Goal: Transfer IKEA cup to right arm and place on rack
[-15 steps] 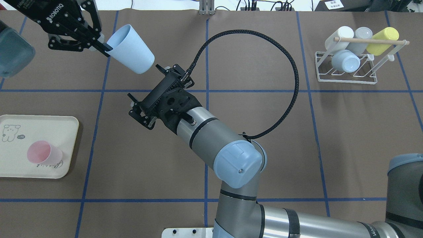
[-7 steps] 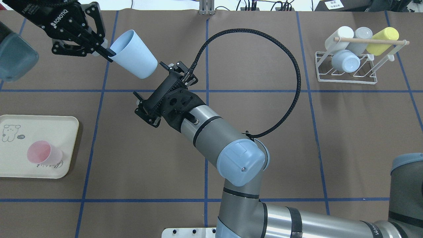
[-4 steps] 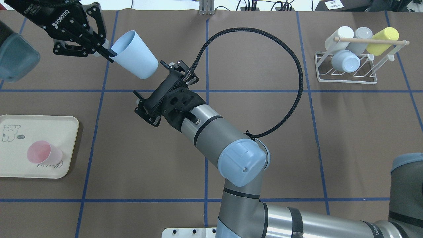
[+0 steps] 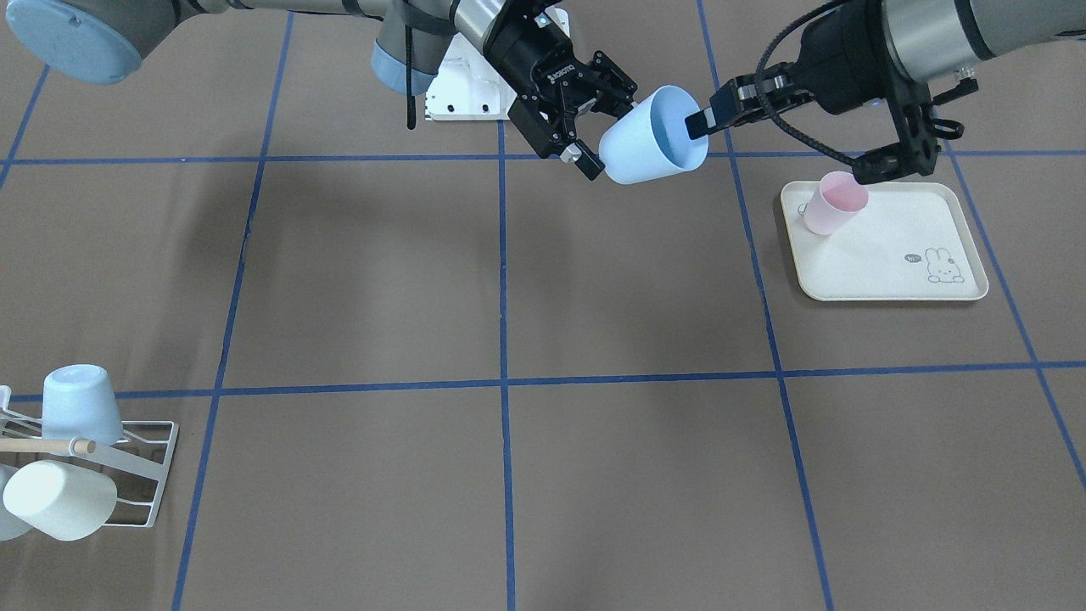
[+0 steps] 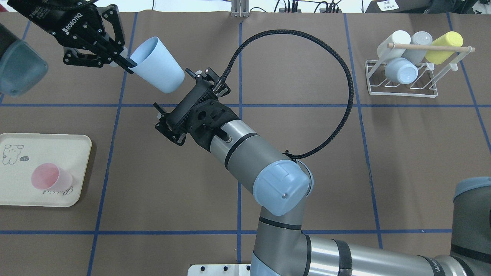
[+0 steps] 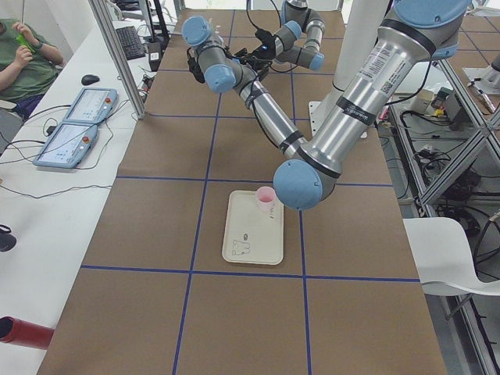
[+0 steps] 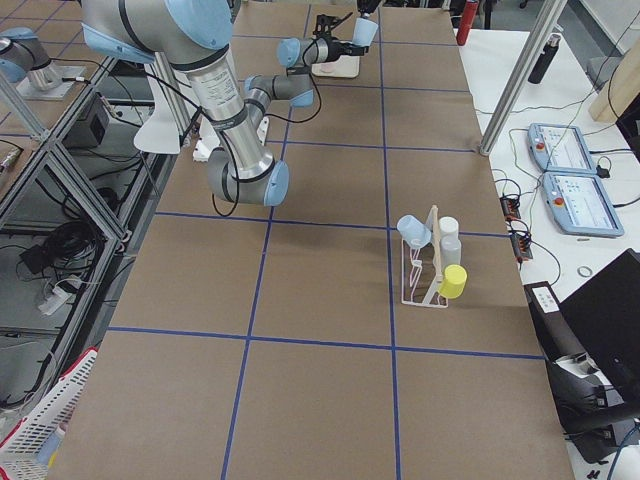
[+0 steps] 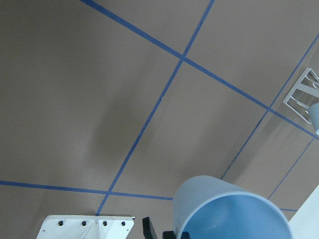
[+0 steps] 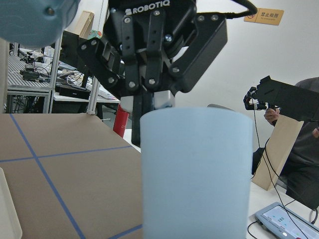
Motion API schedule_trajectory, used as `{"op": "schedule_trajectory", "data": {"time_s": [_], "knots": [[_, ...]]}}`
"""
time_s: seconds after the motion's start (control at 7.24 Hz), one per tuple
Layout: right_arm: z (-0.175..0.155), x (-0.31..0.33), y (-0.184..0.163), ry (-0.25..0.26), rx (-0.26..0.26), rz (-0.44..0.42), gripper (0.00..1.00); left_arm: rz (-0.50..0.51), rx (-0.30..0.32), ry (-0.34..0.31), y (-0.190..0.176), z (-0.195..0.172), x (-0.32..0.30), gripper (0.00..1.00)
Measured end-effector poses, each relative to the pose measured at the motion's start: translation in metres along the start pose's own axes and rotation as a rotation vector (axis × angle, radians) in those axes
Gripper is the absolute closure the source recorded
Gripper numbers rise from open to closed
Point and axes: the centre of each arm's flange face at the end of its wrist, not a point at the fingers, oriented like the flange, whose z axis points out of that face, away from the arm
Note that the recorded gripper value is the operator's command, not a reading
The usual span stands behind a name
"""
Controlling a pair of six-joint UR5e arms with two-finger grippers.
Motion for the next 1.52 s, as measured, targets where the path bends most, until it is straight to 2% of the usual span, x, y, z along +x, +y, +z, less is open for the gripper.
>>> {"op": "schedule_trajectory", "data": {"time_s": [1.1,1.24,1.52], "knots": [[-0.0029,0.0009,-0.0044,-0.001,0.01,-0.017,0.04,0.008,-0.004,-0.002,0.0015,0.0028,0.0003,1.0],[-0.0034,0.0011,-0.0047,-0.001,0.01,-0.017,0.09,0.008,-0.005,-0.002,0.0016,0.0028,0.0003,1.0],[-0.0037,0.002,-0.0047,0.001,0.01,-0.017,0.26,0.009,-0.005,-0.002,0.0016,0.0029,0.0003,1.0]]}}
